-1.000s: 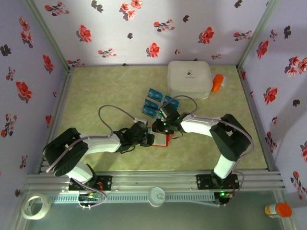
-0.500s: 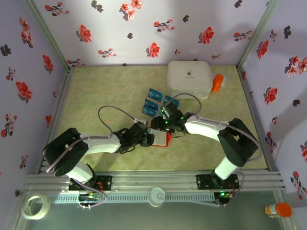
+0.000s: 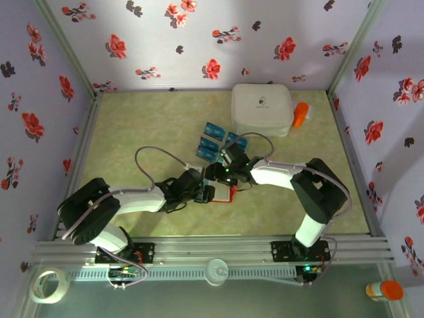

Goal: Put the credit cards into the card holder

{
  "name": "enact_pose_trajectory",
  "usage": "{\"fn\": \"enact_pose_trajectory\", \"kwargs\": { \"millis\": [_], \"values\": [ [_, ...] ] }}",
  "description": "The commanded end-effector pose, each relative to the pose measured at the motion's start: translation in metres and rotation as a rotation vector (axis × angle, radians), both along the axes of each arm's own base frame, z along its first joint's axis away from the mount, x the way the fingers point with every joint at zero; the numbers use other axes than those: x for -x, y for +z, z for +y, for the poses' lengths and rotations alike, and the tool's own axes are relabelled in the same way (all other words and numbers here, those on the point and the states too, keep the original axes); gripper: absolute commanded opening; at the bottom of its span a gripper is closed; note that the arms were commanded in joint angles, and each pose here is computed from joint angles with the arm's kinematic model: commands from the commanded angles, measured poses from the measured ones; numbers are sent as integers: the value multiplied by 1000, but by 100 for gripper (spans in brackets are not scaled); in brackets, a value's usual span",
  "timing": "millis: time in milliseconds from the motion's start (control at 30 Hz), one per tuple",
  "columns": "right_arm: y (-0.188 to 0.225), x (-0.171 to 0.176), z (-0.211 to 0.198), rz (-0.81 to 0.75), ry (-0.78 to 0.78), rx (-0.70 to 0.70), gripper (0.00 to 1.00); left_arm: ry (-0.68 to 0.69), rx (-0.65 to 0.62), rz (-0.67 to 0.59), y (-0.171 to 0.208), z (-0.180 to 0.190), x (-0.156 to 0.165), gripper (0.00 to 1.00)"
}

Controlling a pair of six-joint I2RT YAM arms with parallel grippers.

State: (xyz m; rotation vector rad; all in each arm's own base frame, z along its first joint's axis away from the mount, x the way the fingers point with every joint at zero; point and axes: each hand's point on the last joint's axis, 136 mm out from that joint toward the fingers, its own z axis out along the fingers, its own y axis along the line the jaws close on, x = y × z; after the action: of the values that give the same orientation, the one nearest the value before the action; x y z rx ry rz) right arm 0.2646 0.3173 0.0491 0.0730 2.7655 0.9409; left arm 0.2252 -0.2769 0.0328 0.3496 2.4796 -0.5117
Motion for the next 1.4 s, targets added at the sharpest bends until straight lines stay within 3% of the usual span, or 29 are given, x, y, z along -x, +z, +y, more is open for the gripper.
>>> {"fn": "enact_pose_trajectory", "kwargs": {
  "millis": [0, 100, 433, 1000, 1367],
  "values": [
    [24, 4, 14, -16, 11, -76, 55, 13, -12, 25, 3, 13, 11, 92],
    [33, 10, 22, -26, 22, -94, 56, 54, 30, -24, 29, 22, 5, 99],
    [34, 17, 49, -28, 35, -101, 60, 259, 176, -113, 75, 83, -7, 100],
    [-2, 14, 75, 14, 37, -106, 61, 323, 173, -91, 63, 120, 8, 100],
    [18, 14, 71, -20, 53, -135, 61, 335, 176, -71, 57, 120, 10, 100]
  ]
}}
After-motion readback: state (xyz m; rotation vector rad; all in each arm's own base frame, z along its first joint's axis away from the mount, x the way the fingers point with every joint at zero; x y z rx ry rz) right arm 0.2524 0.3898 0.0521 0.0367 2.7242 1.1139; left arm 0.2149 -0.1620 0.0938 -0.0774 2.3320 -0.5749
